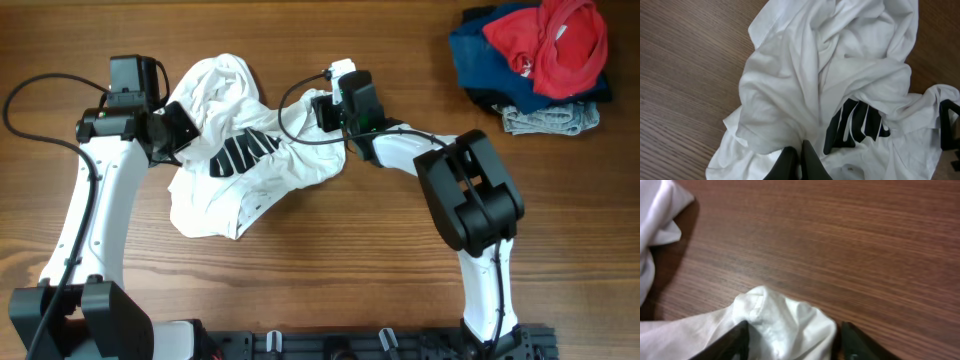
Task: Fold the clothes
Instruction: 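Lift the shirt high with both grippers and shake it out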
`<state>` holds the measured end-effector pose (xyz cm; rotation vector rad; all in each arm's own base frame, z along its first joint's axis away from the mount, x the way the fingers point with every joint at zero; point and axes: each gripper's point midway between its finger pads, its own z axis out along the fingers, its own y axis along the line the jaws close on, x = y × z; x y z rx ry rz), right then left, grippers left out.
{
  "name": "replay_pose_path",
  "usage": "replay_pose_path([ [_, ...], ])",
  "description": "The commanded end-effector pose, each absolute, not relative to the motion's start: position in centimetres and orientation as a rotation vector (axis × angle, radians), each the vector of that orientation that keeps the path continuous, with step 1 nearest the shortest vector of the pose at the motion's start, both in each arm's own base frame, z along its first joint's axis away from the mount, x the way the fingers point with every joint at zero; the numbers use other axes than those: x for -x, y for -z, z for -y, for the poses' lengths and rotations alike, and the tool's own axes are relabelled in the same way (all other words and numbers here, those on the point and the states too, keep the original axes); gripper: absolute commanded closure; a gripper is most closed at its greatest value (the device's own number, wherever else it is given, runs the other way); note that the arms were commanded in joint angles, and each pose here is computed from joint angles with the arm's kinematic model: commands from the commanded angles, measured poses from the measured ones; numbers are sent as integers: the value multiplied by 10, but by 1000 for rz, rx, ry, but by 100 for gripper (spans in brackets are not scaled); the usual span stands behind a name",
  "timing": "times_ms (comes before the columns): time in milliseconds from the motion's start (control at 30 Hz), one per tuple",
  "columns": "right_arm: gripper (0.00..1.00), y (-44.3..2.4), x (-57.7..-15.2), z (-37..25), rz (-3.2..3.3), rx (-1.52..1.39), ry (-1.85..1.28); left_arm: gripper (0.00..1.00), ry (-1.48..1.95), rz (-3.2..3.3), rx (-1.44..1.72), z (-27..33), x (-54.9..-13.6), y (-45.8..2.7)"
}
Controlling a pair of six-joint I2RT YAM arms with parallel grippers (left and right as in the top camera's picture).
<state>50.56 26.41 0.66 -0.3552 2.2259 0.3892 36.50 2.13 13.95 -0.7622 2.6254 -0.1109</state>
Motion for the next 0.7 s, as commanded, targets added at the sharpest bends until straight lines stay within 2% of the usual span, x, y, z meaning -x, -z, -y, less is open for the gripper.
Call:
replay_pose_path([
  [0,52,24,-489,-266,-2303,395,-227,96,61,-2597,748,-27,-366,-144],
  [100,60,37,-475,-256,-2347,432,-25,96,32,-2575,751,-31,-370,-146],
  [133,69,37,-474,-254,-2348,441,13,96,21,-2562,753,-33,-372,-148],
  [200,79,32,-473,-251,-2348,437,36,96,9,-2538,758,-38,-375,-150],
  [267,96,13,-475,-250,-2336,428,31,96,-10,-2483,774,-48,-384,-156],
  [333,96,-21,-481,-246,-2295,397,14,96,-8,-2432,781,-56,-393,-162],
  [533,96,-181,-487,-211,-2081,342,-60,96,-11,-2286,835,-90,-410,-192],
  [667,96,-270,-465,-169,-1976,289,-117,96,-21,-2153,825,-112,-417,-248],
])
